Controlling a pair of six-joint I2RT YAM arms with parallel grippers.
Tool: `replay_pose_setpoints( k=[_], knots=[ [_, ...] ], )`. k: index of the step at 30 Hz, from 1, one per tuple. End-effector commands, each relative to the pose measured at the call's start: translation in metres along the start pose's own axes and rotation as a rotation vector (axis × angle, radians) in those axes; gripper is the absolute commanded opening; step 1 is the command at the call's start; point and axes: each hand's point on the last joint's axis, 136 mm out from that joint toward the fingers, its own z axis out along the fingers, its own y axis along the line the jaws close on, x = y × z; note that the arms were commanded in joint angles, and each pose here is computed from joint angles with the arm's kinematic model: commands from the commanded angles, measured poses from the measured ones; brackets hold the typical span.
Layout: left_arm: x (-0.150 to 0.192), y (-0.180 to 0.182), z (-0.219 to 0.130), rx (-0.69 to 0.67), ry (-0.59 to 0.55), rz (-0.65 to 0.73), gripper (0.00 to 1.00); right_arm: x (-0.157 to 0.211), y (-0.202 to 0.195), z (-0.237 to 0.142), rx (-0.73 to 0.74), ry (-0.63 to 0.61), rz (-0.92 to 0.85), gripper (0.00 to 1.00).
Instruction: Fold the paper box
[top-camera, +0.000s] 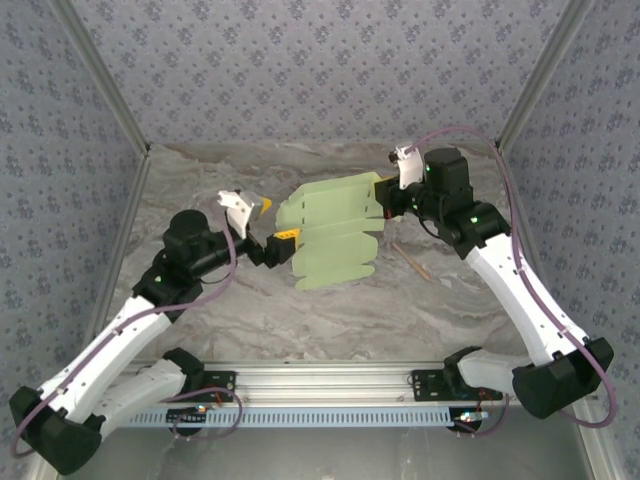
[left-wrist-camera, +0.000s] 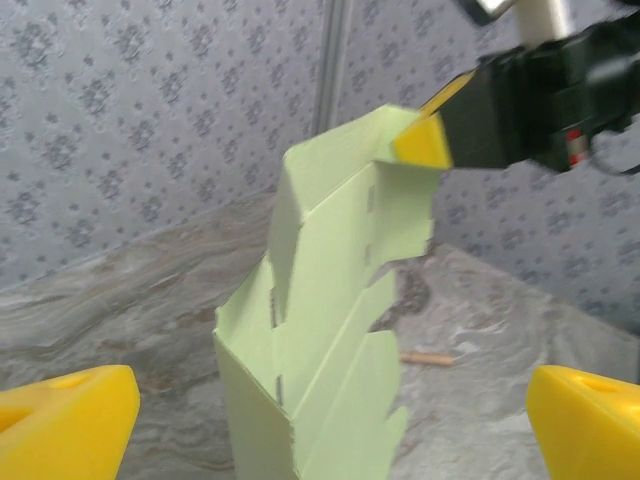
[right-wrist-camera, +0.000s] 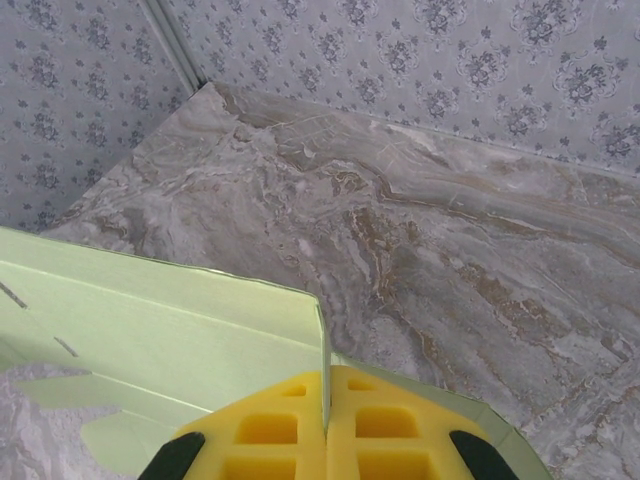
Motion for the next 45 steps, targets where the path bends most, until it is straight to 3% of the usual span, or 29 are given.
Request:
replay_pose_setpoints(
  k=[1, 5, 8, 20, 21, 26, 28, 30, 36, 45],
  knots=[
    [-0.006, 0.019, 0.010, -0.095, -0.016, 0.111, 0.99, -0.011, 0.003, -0.006, -0.014, -0.020, 0.003, 0.00],
    [-0.001, 0.029, 0.025, -0.103, 0.042, 0.146, 0.98, -0.011, 0.006, -0.007, -0.030, -0.018, -0.008, 0.00],
    [0.001, 0.025, 0.034, -0.039, 0.059, 0.109, 0.86, -0.010, 0.006, -0.007, -0.031, -0.013, -0.015, 0.00],
    [0.011, 0.016, 0.040, 0.140, 0.092, 0.036, 0.01, -0.002, 0.005, -0.010, -0.054, -0.021, -0.159, 0.00],
    [0.012, 0.019, 0.040, 0.136, 0.098, 0.040, 0.00, -0.002, 0.005, -0.010, -0.069, -0.024, -0.187, 0.03],
    [0.014, 0.016, 0.034, 0.196, 0.123, 0.077, 0.00, 0.003, 0.008, -0.014, -0.136, -0.017, -0.332, 0.47],
    [0.016, 0.016, 0.033, 0.212, 0.149, 0.085, 0.00, -0.002, 0.012, -0.020, -0.177, -0.035, -0.366, 0.70],
    [0.019, 0.015, 0.033, 0.232, 0.184, 0.084, 0.00, -0.007, 0.021, -0.027, -0.220, -0.047, -0.401, 0.81],
    [0.020, 0.003, 0.030, 0.331, 0.244, 0.088, 0.00, -0.024, 0.043, -0.042, -0.277, -0.087, -0.555, 0.89],
    [0.014, -0.013, 0.021, 0.421, 0.240, 0.120, 0.00, -0.026, 0.045, -0.026, -0.355, -0.024, -0.647, 0.87]
  ],
)
